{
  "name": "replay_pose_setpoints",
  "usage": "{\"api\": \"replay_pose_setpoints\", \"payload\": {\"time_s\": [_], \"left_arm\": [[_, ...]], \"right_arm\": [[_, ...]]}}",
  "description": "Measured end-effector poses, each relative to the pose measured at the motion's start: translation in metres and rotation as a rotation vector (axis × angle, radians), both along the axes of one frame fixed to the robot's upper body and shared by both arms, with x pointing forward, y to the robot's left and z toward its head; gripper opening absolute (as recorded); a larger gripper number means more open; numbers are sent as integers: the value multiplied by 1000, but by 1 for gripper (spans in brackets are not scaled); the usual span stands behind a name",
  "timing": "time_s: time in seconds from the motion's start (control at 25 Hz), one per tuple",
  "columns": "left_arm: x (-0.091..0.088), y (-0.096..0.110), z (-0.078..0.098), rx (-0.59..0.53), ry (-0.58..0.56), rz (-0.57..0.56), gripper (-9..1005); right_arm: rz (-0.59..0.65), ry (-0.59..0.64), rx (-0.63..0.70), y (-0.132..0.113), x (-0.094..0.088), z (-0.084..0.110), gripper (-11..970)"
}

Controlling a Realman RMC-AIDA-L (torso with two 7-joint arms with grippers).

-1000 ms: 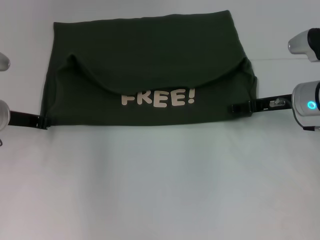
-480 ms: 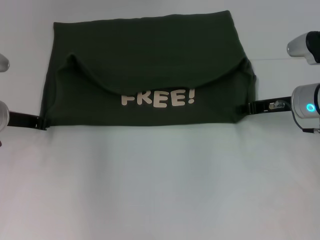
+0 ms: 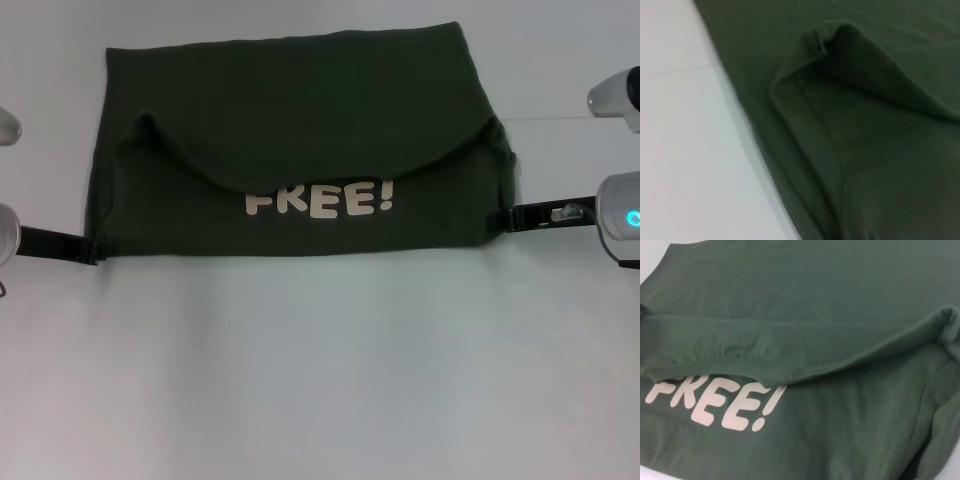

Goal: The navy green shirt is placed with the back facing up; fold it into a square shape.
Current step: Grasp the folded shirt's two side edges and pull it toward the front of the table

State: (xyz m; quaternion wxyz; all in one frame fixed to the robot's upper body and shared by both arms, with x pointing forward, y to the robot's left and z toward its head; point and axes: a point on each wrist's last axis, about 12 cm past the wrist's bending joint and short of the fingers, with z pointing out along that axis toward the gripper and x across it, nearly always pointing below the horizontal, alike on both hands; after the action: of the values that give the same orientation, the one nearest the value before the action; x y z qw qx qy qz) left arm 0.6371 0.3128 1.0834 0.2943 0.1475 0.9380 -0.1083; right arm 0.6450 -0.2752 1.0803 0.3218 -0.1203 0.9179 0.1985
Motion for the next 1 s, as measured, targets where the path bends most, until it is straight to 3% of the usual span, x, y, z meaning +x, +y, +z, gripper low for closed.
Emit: {"api": "replay_pose_setpoints", "payload": {"time_s": [0.52, 1.0], "left_arm": [[-15, 8, 13, -67, 91, -89, 54], [-38, 12, 33, -119, 220, -307, 53]], "right_arm": [[83, 16, 51, -27, -24, 7, 47], [189, 43, 161, -54, -58, 8, 47]]}}
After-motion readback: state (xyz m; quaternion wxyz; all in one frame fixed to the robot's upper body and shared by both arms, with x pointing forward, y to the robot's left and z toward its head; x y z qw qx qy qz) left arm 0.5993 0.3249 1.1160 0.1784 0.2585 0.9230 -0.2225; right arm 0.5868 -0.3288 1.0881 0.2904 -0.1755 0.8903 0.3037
